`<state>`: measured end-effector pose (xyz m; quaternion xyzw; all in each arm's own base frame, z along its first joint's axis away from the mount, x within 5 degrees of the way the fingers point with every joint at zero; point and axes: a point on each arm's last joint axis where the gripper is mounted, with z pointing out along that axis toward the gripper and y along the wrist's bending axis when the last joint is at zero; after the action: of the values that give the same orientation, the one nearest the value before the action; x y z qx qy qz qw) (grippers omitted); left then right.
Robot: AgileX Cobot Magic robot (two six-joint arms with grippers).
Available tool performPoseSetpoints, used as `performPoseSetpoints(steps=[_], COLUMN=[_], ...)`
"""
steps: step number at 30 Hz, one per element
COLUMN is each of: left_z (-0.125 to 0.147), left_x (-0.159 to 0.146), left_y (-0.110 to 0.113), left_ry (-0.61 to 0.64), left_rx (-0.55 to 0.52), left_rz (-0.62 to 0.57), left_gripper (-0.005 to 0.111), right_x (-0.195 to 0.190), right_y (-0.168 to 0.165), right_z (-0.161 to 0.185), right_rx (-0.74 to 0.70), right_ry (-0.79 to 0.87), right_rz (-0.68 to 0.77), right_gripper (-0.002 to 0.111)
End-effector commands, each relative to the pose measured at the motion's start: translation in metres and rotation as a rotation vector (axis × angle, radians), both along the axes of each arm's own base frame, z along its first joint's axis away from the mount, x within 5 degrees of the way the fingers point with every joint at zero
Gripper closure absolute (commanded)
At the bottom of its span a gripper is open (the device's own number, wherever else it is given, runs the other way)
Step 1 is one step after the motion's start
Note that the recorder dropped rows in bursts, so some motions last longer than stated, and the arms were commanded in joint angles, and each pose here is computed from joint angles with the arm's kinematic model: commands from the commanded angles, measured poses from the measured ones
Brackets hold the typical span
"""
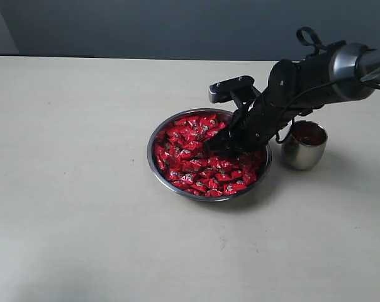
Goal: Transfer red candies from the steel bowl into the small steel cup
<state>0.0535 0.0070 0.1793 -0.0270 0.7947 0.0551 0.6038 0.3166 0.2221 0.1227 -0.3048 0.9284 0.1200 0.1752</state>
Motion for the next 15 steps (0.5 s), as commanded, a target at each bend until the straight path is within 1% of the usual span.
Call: performPoseSetpoints(steps=[1,3,6,13,15], left_z=[0.004,0.004,0.004,0.004,0.004], left_x=[0.0,0.0,0.0,0.0,0.0], left_y=[0.0,0.0,0.0,0.0,0.0], left_ry=[-0.018,-0.018,-0.018,-0.018,-0.018], left_rx=[0.002,0.002,0.002,0.002,0.002], left_rz=[-0.008,-0.008,-0.008,-0.008,-0.008], left_gripper=[0.106,0.106,0.106,0.106,0.106], right_x=[0.001,0.001,0.0,-0.002,-0.004], right_y=[0.001,0.0,-0.001,-0.002,-0.003], right_z=[0.002,0.002,0.004,0.027,0.031], right_rx=[-0.007,-0.016,-0.023,0.0,-0.006], right_ry=[-0.014,-0.014,-0.02,-0.05,-0.049], right_rz=[0.014,0.024,0.035,0.041,0.051], right_gripper=[0.096,0.109,0.108,0.108,0.106])
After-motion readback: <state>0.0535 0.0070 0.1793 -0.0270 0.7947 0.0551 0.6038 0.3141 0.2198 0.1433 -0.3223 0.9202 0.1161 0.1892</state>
